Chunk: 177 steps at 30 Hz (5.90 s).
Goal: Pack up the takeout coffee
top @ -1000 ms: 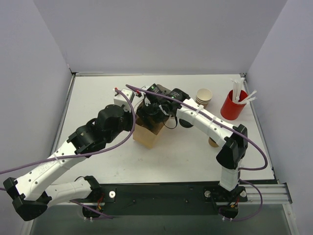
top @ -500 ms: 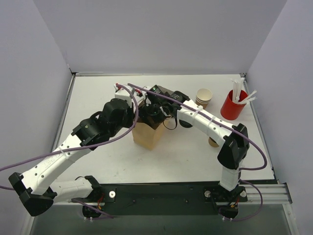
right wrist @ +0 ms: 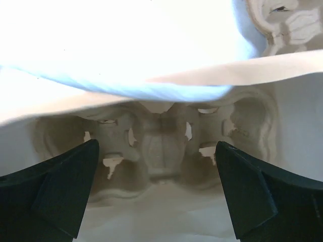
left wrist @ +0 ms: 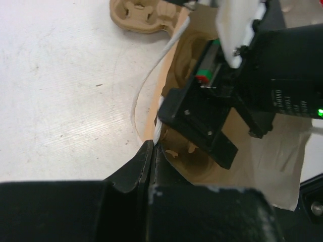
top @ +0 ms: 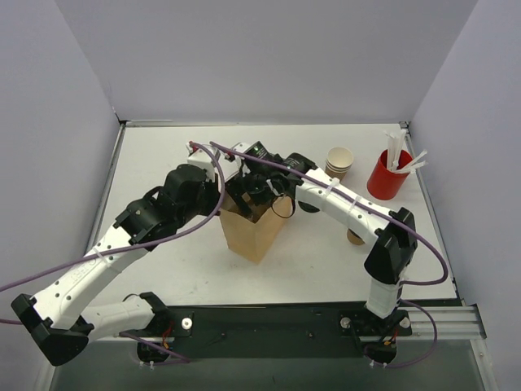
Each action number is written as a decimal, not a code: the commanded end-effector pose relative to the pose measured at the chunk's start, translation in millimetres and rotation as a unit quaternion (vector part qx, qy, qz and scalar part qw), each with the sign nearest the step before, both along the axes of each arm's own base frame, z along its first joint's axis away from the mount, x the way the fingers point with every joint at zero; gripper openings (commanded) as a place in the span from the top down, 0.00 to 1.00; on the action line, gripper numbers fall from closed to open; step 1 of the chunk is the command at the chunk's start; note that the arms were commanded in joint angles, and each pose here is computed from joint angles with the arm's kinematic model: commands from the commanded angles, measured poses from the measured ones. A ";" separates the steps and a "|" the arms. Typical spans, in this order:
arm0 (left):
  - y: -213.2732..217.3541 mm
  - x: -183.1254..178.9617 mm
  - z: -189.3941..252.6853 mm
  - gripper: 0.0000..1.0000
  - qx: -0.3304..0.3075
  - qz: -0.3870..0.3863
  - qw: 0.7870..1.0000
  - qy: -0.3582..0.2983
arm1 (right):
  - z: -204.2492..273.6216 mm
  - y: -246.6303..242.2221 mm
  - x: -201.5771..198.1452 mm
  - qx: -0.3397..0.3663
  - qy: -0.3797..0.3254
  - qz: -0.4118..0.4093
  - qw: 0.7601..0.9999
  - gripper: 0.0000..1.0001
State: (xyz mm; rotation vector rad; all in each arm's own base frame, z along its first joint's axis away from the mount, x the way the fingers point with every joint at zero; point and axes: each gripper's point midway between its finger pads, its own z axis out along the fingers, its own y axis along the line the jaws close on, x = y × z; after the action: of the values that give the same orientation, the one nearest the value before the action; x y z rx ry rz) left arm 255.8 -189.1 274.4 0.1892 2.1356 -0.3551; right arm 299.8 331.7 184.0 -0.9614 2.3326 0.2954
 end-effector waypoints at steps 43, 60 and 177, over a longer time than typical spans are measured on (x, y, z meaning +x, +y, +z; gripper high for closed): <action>-24.7 -14.2 28.0 1.00 -0.036 -0.097 0.989 -0.101 | 132.7 -5.9 29.3 0.278 -0.122 -0.129 0.944 0.08; -28.9 -18.7 27.9 1.00 -0.047 -0.107 0.989 -0.094 | 169.0 2.3 45.5 0.472 -0.116 -0.159 0.860 0.04; -36.6 -30.9 32.0 1.00 -0.149 0.006 0.987 -0.051 | 83.3 -91.7 -48.8 0.027 -0.043 -0.293 0.955 0.56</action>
State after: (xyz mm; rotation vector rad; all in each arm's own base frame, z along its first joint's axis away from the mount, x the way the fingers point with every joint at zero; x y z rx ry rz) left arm 225.7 -227.1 284.7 0.0611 2.0157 -0.5841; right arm 249.1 242.6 273.6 -0.2421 2.3709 0.0582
